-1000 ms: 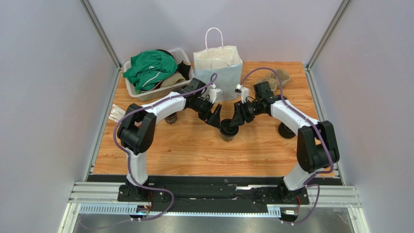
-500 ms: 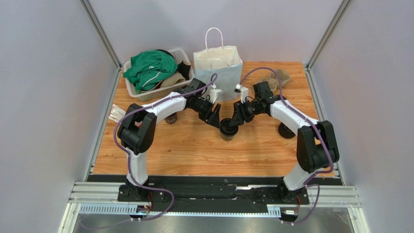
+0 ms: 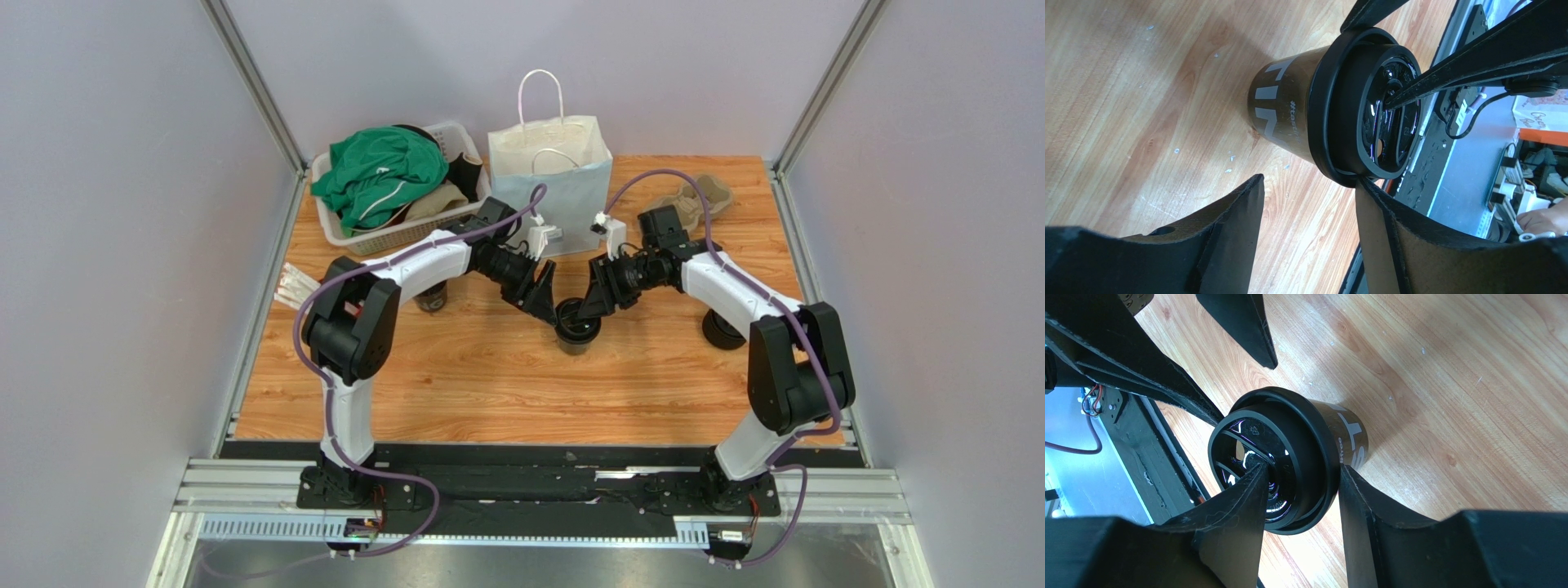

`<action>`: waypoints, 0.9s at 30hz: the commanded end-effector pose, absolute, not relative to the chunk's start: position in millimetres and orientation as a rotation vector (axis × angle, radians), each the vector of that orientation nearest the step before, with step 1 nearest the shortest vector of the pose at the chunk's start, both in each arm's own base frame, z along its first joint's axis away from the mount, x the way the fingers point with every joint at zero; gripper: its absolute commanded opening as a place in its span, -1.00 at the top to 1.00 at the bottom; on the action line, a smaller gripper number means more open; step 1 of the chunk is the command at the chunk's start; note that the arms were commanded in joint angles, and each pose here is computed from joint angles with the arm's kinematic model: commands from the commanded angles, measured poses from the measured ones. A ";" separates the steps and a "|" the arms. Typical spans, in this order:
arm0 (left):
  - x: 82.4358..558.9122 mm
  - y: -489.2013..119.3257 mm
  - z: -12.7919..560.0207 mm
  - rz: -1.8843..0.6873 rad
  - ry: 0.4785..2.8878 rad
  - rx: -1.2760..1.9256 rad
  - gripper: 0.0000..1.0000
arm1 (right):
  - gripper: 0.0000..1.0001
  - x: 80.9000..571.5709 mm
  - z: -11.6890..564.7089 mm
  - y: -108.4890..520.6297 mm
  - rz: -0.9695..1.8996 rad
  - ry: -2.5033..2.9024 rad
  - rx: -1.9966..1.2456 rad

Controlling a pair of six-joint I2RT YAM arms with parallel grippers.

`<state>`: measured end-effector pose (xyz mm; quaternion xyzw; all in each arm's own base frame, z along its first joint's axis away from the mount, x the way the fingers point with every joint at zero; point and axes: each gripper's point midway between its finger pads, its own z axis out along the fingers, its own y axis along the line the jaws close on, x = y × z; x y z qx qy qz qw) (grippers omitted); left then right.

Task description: Pack the takeout coffee

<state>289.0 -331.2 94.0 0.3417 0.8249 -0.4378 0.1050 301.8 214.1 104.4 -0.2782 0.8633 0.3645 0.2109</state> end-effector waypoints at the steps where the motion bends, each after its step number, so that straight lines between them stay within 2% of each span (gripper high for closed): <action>1: 315.4 -329.1 113.2 -1.193 2.312 1.024 -0.34 | 0.08 299.9 60.7 197.9 0.855 2.519 -0.828; 7: 334.2 -326.5 146.5 -1.169 2.227 1.004 -0.37 | 0.07 300.5 59.2 198.5 0.869 2.519 -0.902; 27: 331.5 -327.3 133.9 -1.288 2.235 0.963 -0.37 | 0.04 306.6 65.9 202.9 0.914 2.458 -1.136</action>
